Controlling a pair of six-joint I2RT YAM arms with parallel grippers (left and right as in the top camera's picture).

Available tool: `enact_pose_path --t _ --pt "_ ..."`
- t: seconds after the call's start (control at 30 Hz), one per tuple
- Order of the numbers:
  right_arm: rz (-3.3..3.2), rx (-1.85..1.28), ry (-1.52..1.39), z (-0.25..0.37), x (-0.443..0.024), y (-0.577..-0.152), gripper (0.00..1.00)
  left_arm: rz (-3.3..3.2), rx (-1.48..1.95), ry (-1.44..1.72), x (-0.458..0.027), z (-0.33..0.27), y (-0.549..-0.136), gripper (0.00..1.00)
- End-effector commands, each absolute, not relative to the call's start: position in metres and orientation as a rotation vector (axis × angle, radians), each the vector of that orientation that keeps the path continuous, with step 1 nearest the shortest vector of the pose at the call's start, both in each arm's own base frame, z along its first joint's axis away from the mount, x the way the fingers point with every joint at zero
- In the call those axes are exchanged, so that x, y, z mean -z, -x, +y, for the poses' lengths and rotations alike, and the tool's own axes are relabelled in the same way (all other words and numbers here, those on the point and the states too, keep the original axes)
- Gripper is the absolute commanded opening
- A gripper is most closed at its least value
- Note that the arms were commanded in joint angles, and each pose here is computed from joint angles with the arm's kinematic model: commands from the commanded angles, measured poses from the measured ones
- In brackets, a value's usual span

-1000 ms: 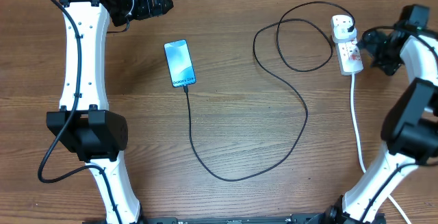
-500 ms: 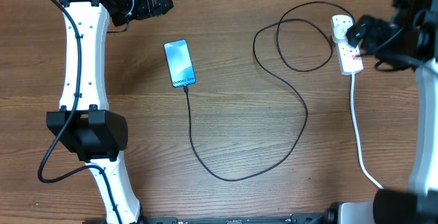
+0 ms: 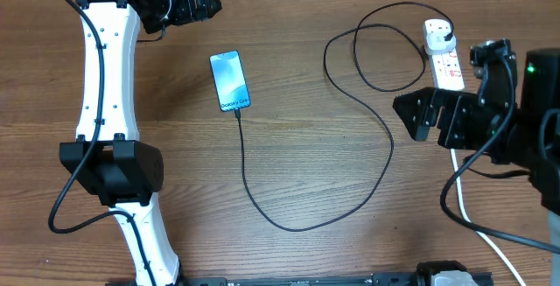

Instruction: Plug charger to phone and switch on socket

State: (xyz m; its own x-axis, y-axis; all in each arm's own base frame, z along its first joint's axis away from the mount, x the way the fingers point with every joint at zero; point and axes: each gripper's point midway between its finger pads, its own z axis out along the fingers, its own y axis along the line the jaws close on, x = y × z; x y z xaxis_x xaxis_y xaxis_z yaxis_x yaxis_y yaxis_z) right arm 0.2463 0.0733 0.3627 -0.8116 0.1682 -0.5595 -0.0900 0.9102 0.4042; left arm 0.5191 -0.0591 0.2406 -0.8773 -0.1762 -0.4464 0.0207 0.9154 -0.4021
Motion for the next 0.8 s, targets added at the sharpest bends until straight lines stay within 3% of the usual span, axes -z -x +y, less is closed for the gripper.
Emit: enact_pose_path --t 0.0,0.37,0.53,0.77 --pt "2.457 -0.588 0.008 0.08 -0.366 -0.24 1.0 2.566 0.561 0.094 -0.25 -0.061 -0.518 1.0" --pt "2.346 -0.337 -0.008 0.056 -0.374 -0.263 1.0 2.566 0.561 0.094 -0.25 -0.061 -0.518 1.0" --pt "2.142 -0.249 0.153 0.054 -0.389 -0.268 1.0 2.566 0.561 0.094 -0.25 -0.061 -0.518 1.0" --pt "1.893 -0.134 0.202 0.038 -0.37 -0.275 1.0 2.566 0.561 0.094 -0.25 -0.061 -0.518 0.99"
